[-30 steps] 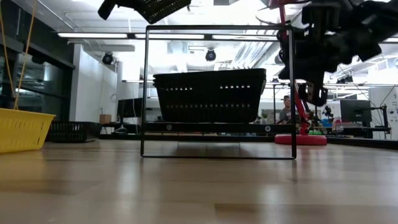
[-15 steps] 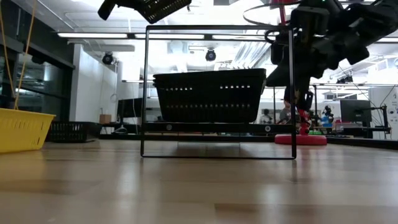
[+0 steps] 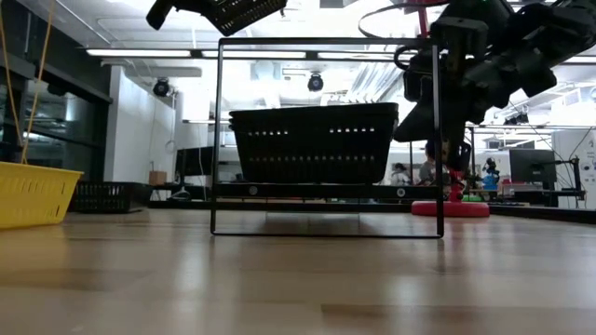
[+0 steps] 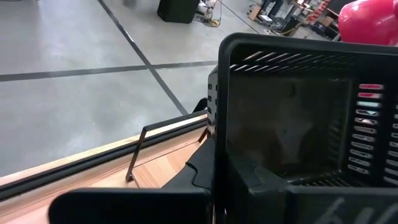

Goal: Stack baskets on shelf by color
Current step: Put the black bin on the shelf

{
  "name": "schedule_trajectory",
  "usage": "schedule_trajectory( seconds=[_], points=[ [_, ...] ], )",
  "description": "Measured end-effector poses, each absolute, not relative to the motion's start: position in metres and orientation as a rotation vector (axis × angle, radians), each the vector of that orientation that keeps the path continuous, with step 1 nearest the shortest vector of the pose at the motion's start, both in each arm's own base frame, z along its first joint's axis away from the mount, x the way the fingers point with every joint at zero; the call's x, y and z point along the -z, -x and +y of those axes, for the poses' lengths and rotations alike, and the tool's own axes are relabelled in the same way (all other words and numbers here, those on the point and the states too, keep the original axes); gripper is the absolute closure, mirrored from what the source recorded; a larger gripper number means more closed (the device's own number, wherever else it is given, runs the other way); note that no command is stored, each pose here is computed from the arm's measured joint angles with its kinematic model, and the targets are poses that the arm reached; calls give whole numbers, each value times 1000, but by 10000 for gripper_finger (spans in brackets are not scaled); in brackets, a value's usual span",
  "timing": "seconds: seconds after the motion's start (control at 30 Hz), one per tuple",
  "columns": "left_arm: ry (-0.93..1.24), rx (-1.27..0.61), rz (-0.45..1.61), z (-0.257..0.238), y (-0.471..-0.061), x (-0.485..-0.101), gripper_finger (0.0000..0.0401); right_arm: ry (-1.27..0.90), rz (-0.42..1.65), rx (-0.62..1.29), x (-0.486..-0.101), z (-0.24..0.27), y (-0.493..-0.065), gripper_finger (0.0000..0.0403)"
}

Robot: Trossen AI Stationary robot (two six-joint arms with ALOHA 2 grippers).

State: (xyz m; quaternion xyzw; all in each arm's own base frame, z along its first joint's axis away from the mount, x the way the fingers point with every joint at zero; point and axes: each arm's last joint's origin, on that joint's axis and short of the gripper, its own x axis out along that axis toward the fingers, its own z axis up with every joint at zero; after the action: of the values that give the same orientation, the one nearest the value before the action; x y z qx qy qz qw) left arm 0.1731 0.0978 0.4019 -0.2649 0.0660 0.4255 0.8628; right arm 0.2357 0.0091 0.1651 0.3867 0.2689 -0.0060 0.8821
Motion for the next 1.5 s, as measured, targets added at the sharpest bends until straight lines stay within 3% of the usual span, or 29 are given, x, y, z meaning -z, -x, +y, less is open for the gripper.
schedule_trajectory(
  seconds=[0.4, 0.6, 0.97, 1.5],
  points=[
    [549, -911, 134, 98, -173, -402, 401, -770, 432, 211, -168, -4, -238, 403],
    [524, -912, 145, 98, -173, -402, 401, -717, 403, 187, -177, -8, -234, 403],
    [518, -875, 178, 96, -175, -398, 401, -669, 409, 253, -213, -1, -182, 403],
    [822, -955, 368, 79, -204, -304, 401, -711, 430, 332, -219, 4, -154, 403]
  ],
)
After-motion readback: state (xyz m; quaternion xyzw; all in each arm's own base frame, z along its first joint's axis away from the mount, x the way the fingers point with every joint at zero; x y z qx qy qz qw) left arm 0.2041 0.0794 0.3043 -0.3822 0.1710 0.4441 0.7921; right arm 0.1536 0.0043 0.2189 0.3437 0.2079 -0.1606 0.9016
